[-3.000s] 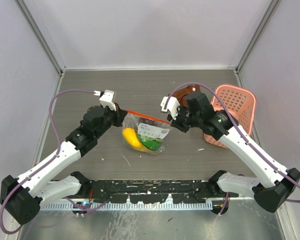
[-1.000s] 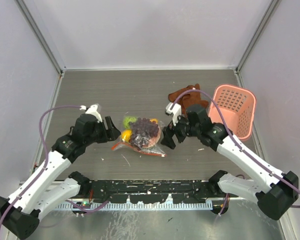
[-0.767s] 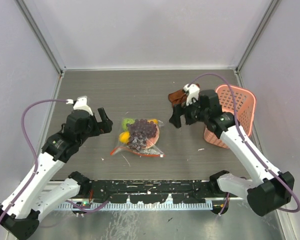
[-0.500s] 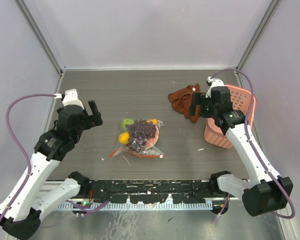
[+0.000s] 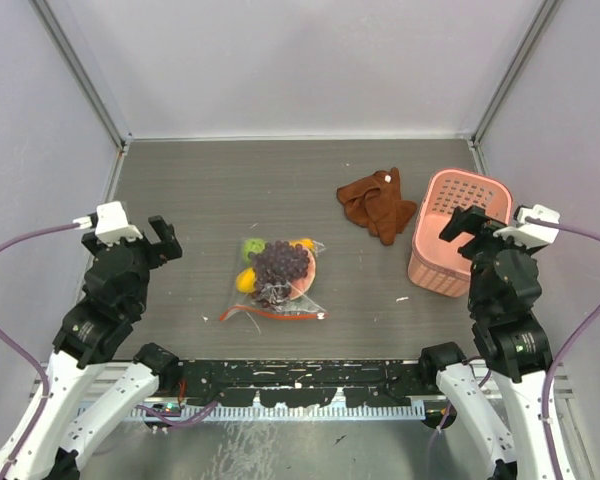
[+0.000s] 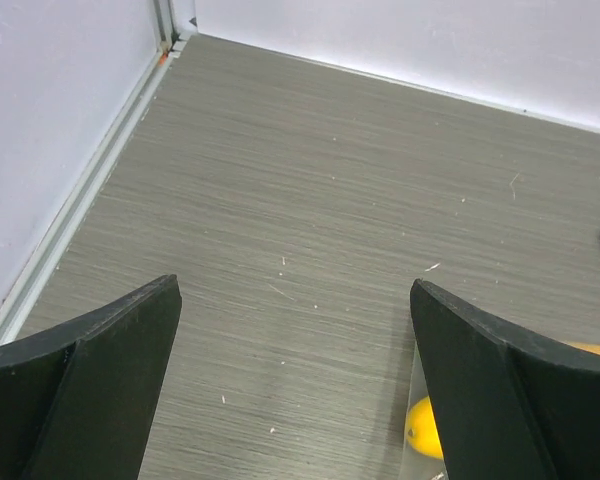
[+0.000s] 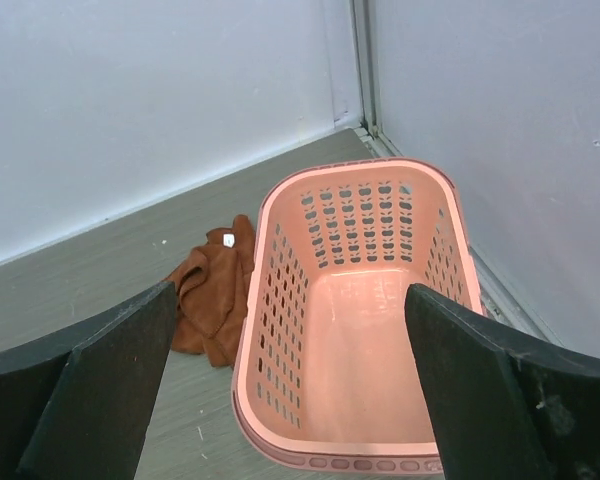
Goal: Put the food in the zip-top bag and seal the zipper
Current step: Reset both arms
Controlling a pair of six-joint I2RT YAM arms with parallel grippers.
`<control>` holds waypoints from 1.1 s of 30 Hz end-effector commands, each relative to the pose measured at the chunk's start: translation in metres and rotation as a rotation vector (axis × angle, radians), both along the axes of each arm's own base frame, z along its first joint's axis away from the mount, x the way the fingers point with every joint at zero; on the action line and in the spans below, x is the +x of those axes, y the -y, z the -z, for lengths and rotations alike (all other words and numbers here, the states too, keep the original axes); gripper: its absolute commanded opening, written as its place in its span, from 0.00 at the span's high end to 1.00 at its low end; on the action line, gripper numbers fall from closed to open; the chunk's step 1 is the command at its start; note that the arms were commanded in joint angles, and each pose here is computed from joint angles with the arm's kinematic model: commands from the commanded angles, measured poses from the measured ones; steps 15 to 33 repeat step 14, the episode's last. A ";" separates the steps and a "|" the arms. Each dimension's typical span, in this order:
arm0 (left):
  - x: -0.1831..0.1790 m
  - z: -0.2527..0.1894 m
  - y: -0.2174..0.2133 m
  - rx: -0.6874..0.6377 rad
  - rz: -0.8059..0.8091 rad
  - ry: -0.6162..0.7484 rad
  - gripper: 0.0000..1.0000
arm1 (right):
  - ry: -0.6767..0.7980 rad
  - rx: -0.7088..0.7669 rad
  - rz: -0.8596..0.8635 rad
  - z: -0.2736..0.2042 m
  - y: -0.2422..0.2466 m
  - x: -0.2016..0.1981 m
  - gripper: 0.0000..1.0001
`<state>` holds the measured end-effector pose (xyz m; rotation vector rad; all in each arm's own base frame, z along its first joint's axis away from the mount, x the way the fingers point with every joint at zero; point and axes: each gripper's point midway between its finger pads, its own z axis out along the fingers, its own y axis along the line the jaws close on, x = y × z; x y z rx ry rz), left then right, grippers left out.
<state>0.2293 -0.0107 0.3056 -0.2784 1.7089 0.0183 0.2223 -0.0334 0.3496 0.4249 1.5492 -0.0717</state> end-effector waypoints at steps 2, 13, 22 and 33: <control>0.014 -0.005 0.001 -0.002 -0.019 0.065 0.02 | 0.010 -0.009 0.030 0.008 0.003 0.011 0.00; 0.014 0.003 0.003 -0.002 0.002 0.033 0.02 | 0.021 0.007 0.014 0.011 -0.002 0.018 0.00; 0.014 0.003 0.003 -0.002 0.003 0.031 0.02 | 0.021 0.008 0.017 0.010 -0.001 0.018 0.00; 0.014 0.003 0.003 -0.002 0.003 0.031 0.02 | 0.021 0.008 0.017 0.010 -0.001 0.018 0.00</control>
